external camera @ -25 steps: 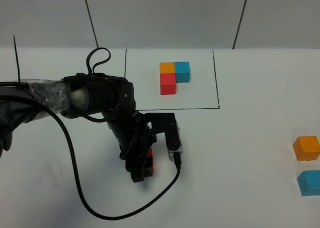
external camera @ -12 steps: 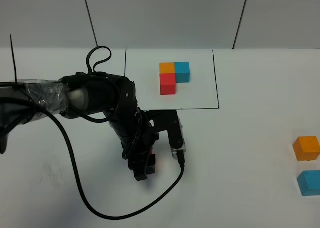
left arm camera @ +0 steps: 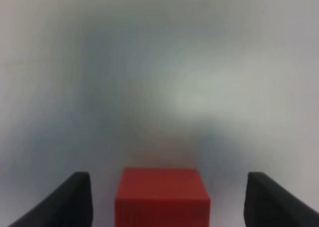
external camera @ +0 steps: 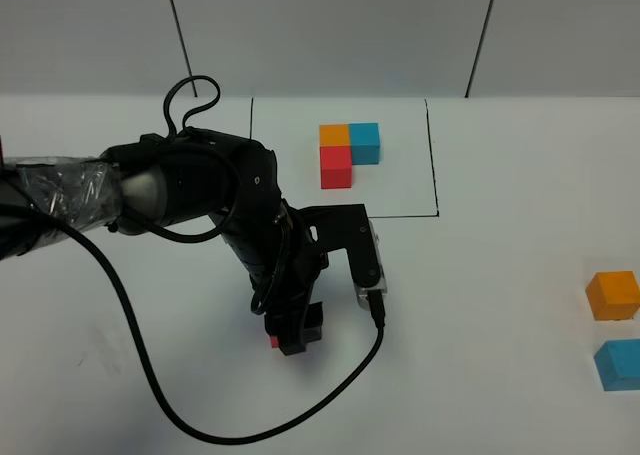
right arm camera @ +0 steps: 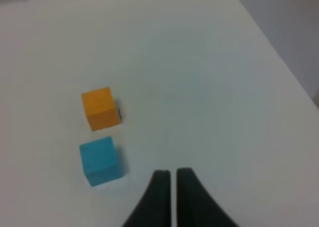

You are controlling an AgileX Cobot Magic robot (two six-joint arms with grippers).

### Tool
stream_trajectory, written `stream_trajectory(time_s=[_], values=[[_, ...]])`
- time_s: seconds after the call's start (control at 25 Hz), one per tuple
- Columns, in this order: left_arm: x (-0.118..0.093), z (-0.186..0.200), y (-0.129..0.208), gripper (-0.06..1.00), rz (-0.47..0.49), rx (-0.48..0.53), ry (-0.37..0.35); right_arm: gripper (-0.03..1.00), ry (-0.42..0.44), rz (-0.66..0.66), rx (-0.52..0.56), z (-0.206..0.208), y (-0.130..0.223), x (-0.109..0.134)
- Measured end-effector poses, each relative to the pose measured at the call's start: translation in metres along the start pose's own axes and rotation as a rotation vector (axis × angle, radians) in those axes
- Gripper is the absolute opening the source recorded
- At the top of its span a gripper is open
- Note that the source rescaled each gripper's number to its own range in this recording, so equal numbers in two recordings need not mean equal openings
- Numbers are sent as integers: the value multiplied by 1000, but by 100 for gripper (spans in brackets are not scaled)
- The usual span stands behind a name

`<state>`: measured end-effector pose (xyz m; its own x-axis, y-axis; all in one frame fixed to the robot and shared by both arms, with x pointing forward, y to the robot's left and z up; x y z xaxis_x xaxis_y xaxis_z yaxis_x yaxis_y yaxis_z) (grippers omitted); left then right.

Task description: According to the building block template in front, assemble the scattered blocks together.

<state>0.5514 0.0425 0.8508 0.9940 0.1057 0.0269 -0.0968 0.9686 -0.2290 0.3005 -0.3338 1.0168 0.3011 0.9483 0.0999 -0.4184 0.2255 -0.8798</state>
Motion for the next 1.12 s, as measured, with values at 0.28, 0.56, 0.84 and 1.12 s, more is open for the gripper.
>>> stream_trajectory(time_s=[0.28, 0.56, 0.84, 1.12], values=[[5, 42, -3, 84, 1, -21, -89, 0, 0, 0, 0, 0, 0, 0], [3, 79, -5, 78, -22, -50, -147, 0, 0, 0, 0, 0, 0, 0], [-6, 84, 0, 13, 7, -24, -103, 0, 0, 0, 0, 0, 0, 0], [-4, 84, -1, 1, 288, -47, -109, 0, 0, 0, 0, 0, 0, 0]])
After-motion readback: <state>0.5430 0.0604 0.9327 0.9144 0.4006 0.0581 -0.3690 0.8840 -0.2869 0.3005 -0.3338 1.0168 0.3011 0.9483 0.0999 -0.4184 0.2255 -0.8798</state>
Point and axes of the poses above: a point on each arm's last joint axis where the gripper is mounted, z pointing back along that axis away from the gripper, x along the wrist's bending axis when the last joint is at zero, y = z × x, the point moved 8 cm from there along -z, pointing out along that axis toward the gripper, and after that the axes turned 2 degrees about -z, right-handed, at the moved point
